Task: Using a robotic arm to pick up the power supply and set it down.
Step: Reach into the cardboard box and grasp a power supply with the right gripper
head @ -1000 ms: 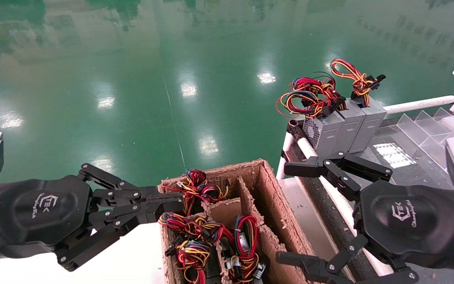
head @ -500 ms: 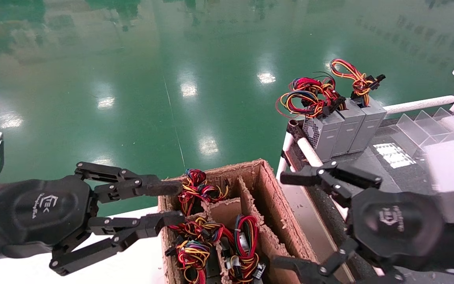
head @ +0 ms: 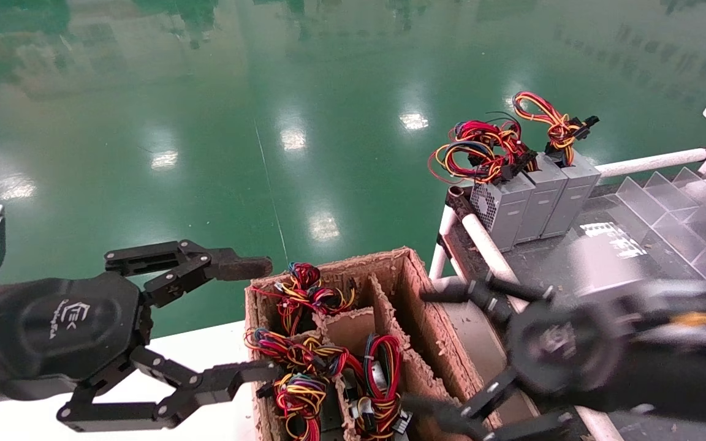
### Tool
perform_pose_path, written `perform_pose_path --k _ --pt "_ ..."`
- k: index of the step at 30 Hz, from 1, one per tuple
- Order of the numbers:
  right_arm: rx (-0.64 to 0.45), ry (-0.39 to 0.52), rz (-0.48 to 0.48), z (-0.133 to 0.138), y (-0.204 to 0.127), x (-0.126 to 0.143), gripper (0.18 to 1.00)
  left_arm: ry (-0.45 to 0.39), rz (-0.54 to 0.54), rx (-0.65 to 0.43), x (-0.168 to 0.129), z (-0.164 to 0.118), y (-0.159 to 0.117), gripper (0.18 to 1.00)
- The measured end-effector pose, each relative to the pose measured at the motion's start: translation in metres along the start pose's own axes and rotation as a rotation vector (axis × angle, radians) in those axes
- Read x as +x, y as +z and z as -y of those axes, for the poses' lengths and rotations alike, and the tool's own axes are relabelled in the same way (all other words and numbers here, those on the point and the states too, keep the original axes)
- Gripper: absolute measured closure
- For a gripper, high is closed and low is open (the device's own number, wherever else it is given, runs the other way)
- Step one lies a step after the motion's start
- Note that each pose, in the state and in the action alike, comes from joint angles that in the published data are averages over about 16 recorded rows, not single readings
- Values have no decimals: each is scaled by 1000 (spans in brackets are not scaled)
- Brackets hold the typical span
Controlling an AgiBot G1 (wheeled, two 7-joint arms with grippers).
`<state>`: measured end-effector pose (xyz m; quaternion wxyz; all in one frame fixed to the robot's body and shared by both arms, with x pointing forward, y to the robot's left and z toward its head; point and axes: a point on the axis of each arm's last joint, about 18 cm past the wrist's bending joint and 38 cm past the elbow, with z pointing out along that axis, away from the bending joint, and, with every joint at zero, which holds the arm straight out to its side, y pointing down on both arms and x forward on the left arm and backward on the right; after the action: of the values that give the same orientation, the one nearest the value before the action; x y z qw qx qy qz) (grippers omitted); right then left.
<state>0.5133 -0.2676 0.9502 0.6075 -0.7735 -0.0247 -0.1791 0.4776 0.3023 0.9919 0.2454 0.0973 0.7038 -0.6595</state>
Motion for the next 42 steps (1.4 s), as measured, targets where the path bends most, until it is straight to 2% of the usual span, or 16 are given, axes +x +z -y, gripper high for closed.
perform_pose_path --k 7,16,25,30,36,42 --pt "-86 62 87 -18 45 -5 178 0 0 0 0 0 0 377" --pt "-152 55 197 -30 95 -18 180 0 0 0 0 0 0 246" --pt "-196 42 238 -44 123 -22 204 0 0 0 0 0 0 194" --pt "-203 39 242 -48 129 -22 244 0 0 0 0 0 0 185" --pt "-199 37 242 -50 132 -22 325 0 0 0 0 0 0 184" --pt "-195 34 241 -51 131 -23 448 0 0 0 0 0 0 184"
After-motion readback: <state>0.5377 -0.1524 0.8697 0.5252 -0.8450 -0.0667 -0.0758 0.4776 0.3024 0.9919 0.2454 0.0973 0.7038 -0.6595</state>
